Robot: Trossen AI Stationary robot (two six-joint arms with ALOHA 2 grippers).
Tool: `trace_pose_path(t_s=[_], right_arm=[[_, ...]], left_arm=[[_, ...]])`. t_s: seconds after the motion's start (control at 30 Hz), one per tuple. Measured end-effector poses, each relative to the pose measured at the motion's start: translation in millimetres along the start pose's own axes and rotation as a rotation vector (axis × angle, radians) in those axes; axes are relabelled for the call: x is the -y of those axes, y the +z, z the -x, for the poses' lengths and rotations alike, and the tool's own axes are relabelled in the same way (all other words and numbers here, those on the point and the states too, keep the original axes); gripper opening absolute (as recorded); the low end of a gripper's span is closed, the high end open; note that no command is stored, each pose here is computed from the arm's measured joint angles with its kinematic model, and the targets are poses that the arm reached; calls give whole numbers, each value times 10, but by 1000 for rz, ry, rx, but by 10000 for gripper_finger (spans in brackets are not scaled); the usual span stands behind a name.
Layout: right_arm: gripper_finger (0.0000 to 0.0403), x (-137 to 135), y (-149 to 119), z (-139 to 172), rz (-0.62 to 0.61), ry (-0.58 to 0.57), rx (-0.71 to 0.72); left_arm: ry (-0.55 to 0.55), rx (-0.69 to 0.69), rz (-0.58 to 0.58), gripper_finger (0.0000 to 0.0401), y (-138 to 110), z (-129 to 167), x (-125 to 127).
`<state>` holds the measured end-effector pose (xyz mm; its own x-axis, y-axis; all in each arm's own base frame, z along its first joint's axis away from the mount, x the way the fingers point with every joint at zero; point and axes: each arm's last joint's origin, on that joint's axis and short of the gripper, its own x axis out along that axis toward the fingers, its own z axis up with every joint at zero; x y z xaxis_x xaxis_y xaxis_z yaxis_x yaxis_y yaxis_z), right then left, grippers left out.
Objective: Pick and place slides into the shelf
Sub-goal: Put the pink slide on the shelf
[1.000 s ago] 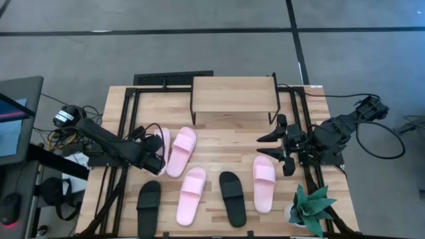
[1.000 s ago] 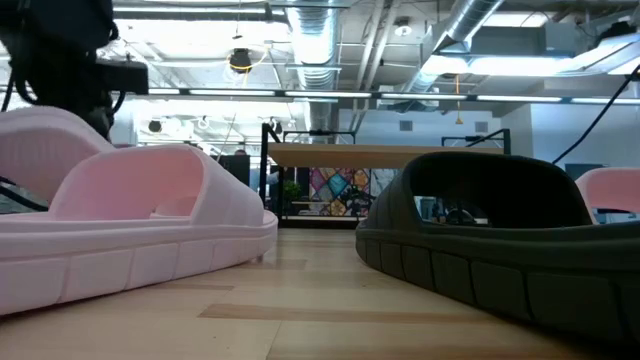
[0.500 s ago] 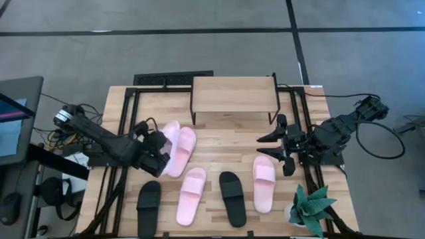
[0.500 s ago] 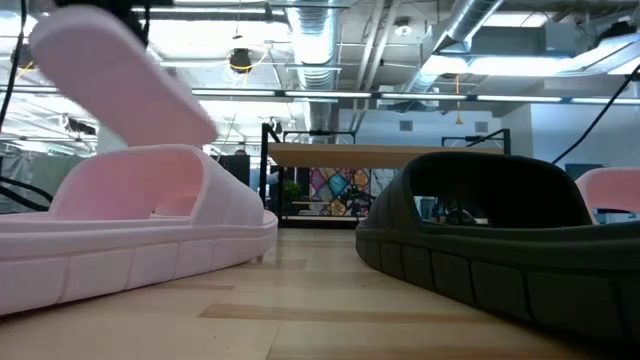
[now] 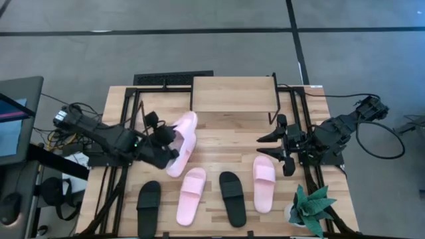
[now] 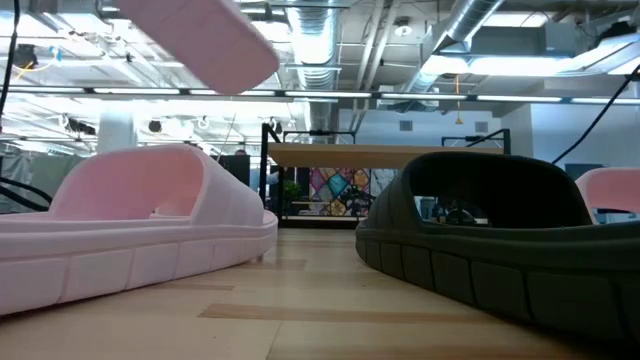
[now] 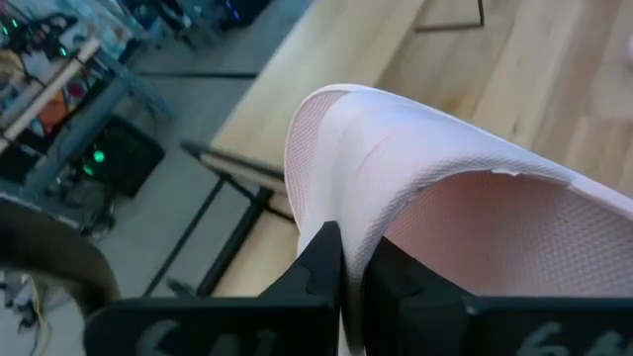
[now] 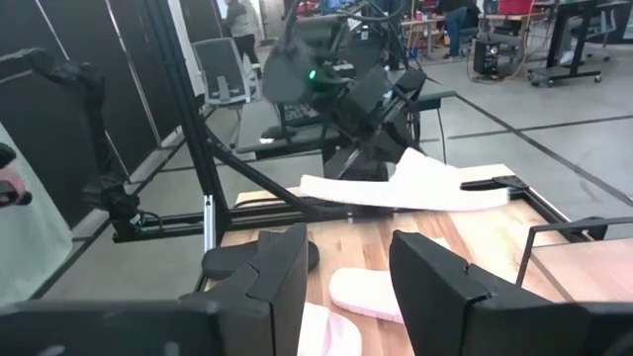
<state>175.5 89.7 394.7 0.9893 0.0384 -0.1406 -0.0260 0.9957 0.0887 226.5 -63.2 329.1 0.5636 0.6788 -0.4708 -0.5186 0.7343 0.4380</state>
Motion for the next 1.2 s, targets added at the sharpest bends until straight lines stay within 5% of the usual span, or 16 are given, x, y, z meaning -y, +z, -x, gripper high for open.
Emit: trace_pose_path(t_s=[0.57,1.2], right_arm=[[132,0,1,1,0,0,1],[127,4,-20,1,-6,-3,-19]], left_arm=[[54,209,6,0,630,-699,-308],[140,8,-170,0,1484,-2001,-253]])
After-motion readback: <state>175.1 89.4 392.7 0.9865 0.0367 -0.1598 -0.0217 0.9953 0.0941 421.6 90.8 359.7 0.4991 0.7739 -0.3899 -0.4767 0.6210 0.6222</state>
